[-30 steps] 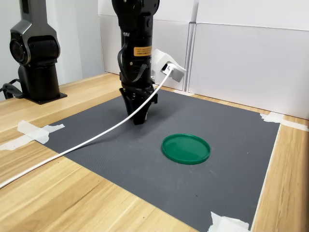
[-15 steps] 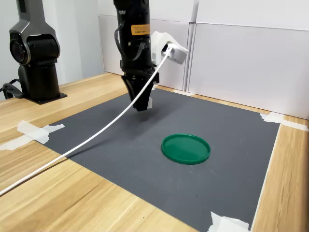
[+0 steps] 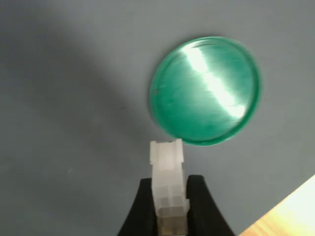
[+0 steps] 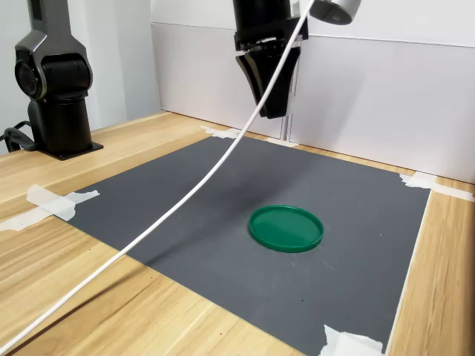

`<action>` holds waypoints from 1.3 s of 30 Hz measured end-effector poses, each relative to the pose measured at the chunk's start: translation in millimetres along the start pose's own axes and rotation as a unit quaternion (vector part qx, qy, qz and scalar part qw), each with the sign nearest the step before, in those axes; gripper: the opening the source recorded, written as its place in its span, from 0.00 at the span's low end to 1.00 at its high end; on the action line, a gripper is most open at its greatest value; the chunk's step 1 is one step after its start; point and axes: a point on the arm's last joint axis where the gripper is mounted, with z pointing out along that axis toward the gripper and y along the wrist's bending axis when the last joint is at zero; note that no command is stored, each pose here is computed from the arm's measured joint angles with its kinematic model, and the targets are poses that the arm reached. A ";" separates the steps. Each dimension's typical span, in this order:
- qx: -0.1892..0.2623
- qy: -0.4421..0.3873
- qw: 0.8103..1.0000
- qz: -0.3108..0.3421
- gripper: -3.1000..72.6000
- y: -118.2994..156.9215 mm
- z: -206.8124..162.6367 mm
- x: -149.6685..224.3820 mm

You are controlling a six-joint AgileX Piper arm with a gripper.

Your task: Grasp a white terminal and put it in the green lid.

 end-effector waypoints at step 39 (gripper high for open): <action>-0.046 0.043 0.998 0.016 0.69 -41.4 88.5 22.5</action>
